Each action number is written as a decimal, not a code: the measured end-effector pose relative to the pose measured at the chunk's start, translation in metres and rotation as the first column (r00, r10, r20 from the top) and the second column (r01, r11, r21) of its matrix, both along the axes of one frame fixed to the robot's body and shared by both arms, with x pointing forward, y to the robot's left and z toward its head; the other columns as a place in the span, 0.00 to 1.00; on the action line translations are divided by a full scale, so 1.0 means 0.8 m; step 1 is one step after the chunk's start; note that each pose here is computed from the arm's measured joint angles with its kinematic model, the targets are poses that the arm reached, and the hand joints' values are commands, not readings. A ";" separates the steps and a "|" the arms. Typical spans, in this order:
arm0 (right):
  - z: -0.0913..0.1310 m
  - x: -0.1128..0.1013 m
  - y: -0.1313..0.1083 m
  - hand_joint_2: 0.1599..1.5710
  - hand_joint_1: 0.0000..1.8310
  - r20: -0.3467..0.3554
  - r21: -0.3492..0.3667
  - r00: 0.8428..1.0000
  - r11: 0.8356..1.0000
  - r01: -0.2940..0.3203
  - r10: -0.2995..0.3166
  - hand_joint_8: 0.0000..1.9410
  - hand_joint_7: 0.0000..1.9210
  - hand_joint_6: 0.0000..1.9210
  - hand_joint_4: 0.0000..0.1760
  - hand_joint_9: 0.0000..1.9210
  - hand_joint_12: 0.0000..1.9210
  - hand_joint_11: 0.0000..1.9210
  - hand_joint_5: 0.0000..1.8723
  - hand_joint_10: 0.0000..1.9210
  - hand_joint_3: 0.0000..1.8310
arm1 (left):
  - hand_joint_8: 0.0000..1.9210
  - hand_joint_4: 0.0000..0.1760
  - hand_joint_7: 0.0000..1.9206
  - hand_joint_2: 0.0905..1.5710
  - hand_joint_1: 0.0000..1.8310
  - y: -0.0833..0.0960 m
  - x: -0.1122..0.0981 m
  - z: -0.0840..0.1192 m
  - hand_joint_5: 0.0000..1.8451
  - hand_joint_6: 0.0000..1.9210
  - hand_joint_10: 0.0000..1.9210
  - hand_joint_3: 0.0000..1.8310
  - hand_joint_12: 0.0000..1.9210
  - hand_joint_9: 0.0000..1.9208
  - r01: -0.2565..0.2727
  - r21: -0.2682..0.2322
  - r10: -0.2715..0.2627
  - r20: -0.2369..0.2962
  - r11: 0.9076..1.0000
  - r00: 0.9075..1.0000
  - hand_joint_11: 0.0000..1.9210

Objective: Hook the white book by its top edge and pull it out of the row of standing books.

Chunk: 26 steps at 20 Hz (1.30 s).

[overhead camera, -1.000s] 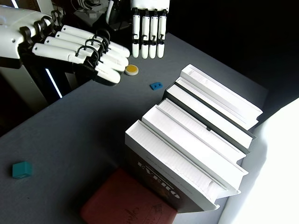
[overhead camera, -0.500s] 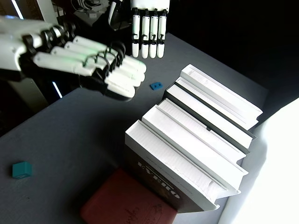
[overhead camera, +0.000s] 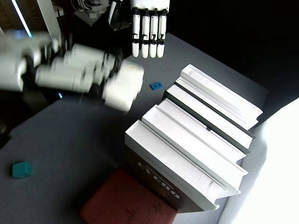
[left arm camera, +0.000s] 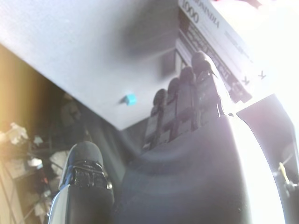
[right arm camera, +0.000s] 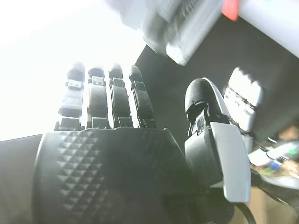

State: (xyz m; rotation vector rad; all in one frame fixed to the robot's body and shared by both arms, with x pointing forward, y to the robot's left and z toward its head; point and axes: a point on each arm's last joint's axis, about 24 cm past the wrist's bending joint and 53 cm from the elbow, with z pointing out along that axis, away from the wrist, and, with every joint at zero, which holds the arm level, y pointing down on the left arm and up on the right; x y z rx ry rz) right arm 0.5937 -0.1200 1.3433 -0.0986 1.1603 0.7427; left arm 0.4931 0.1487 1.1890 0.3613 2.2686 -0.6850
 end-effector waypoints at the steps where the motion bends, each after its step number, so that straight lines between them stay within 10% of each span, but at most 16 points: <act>1: 0.008 -0.002 -0.003 0.83 0.04 0.032 0.009 0.999 1.000 0.007 -0.007 0.00 0.07 0.00 0.00 0.05 0.15 0.00 0.08 0.01 0.00 | 0.00 0.00 0.01 0.76 0.00 0.000 0.000 0.000 0.02 0.00 0.00 0.00 0.12 0.01 0.000 0.000 0.000 0.000 1.000 1.000 0.00; 7: 0.001 0.006 0.006 0.83 0.06 0.090 -0.049 0.996 0.999 -0.002 0.007 0.00 0.07 0.00 0.00 0.05 0.15 0.00 0.08 0.00 0.00 | 0.00 0.00 0.02 0.76 0.00 0.000 0.000 0.000 0.02 0.00 0.00 0.00 0.10 0.02 0.000 0.000 0.000 0.000 1.000 1.000 0.00; 26: -0.057 0.070 0.038 0.82 0.11 -0.027 -0.060 1.000 0.998 -0.001 -0.001 0.00 0.09 0.00 0.00 0.07 0.21 0.00 0.10 0.00 0.00 | 0.00 0.00 0.01 0.76 0.00 0.000 0.000 0.000 0.02 0.00 0.00 0.00 0.08 0.01 0.000 0.000 0.000 -0.001 1.000 1.000 0.00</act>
